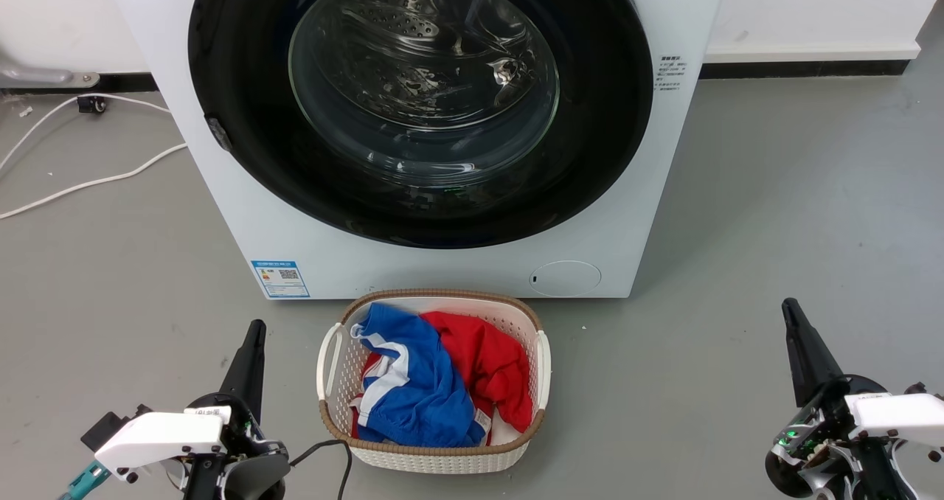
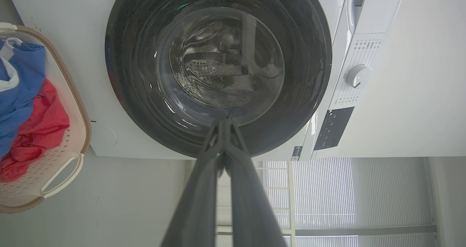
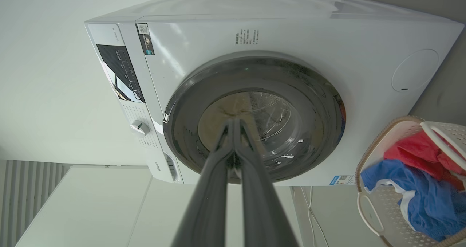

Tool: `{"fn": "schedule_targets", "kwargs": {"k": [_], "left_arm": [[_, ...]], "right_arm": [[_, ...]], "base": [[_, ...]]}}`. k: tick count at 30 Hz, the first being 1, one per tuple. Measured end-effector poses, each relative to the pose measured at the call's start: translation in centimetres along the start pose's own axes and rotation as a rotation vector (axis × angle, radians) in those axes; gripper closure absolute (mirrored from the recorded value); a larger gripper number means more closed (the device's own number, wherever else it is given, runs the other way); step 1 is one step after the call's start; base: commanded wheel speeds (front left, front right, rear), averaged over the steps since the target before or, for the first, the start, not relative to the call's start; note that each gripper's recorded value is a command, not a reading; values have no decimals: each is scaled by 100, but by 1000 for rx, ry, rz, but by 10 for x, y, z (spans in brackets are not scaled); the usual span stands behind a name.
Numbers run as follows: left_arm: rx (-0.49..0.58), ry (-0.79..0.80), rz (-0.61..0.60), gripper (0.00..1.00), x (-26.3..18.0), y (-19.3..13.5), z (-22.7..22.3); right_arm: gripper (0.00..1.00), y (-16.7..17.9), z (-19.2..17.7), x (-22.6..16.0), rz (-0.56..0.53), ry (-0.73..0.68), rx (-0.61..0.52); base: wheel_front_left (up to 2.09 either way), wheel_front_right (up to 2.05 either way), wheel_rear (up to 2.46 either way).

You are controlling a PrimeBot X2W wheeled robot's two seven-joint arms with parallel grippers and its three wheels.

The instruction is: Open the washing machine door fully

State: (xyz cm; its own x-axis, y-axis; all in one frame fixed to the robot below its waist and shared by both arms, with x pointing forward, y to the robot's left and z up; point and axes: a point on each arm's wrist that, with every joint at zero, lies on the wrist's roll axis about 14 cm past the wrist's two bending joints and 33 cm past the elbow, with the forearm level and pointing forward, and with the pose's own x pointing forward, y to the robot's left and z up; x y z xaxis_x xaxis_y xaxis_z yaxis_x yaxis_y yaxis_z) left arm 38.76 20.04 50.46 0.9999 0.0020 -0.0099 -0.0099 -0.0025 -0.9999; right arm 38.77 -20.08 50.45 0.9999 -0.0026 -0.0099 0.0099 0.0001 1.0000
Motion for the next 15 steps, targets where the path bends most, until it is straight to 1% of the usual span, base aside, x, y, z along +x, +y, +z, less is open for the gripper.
{"fn": "schedule_targets", "kwargs": {"k": [15], "left_arm": [[1,1,0,100,0,0,0]], "right_arm": [[100,0,0,0,0,1,0]], "base": [[0,0,0]]}}
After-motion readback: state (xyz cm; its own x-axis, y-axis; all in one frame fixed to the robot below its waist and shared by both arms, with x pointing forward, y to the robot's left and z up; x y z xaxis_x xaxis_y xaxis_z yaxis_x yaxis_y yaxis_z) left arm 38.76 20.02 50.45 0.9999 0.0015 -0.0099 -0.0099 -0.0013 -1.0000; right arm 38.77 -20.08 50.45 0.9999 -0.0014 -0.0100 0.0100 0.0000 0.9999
